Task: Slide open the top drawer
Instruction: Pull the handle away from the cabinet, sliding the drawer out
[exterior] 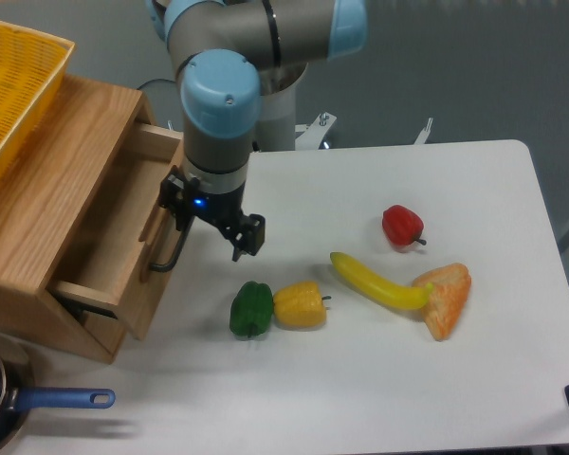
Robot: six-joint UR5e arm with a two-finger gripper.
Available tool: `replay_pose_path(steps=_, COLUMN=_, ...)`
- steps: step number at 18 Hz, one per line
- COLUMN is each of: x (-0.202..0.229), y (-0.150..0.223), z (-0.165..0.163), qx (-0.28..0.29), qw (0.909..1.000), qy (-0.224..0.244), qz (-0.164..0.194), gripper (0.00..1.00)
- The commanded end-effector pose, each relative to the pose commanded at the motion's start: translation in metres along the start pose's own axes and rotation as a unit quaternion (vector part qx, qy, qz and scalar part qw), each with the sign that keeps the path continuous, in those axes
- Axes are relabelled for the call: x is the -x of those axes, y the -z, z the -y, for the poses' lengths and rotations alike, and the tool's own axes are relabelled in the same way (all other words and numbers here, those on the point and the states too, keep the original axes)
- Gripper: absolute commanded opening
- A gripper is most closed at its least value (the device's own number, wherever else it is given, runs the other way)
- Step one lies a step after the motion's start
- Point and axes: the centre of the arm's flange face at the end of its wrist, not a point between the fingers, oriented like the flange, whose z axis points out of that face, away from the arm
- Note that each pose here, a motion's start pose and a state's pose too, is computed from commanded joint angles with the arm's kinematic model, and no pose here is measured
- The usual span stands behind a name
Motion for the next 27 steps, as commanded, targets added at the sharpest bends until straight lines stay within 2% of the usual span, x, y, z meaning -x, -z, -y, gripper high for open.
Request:
replay_pose_path(steps=11, x=0.028, y=0.006, z=-0.019, qx=0.007, qw=0.9999, qy=-0.004, qz=0.01, gripper=1.0)
replay_pose_path(steps=23, x=0.034, y=0.02, z=-0.023, qx=0.002, qw=0.9998, qy=-0.003, qz=0.019, gripper=1.0)
replay_pose_path(steps=27, x=0.048, y=0.026, z=-0.041, qx=0.009, qw=0.9993, qy=-0.035, qz=0.012, gripper=1.0)
